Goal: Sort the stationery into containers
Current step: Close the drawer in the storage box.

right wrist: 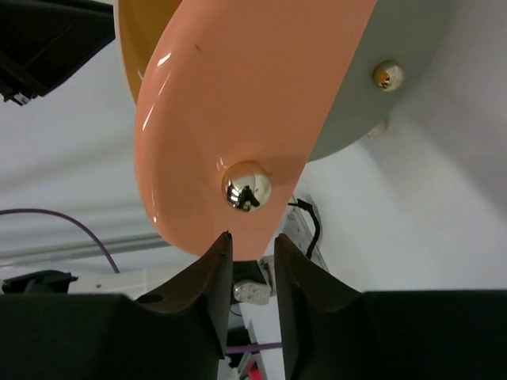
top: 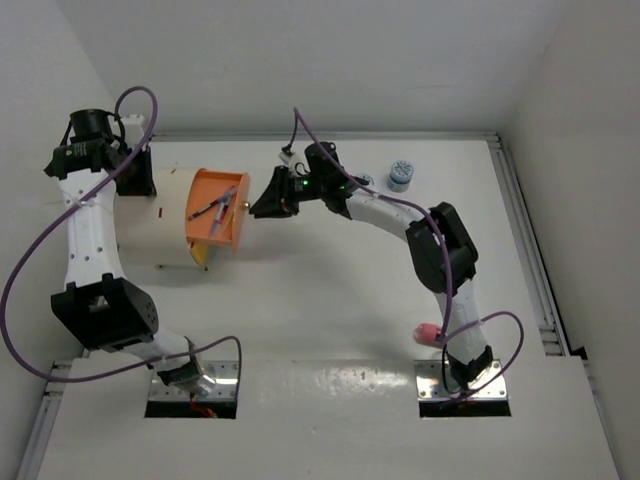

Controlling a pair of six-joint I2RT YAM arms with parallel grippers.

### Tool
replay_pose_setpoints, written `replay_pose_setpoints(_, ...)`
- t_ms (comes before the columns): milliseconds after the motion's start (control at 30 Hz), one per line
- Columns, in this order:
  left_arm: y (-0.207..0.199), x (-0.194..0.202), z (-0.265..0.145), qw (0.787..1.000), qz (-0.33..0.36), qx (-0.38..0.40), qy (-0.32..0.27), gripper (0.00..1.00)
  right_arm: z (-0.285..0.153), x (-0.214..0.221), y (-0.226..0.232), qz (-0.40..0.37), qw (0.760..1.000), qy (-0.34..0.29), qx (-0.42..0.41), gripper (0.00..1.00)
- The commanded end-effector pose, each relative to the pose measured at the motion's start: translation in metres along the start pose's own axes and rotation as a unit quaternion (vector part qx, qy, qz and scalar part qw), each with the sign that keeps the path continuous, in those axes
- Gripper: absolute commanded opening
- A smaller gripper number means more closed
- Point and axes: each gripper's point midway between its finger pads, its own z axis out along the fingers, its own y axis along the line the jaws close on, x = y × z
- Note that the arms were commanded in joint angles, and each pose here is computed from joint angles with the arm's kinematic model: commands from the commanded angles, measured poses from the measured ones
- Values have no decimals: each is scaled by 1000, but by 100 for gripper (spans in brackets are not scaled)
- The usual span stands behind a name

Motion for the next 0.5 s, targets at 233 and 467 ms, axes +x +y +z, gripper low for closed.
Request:
replay_pose_setpoints(233,-3,31,19,999,-1,19,47,27,24,-16,43,-8,996,-35,-80,25)
replay_pose_setpoints(467,-5,35,25,998,-1,29,58,27,43,-17,48,0,995,-45,-94,28)
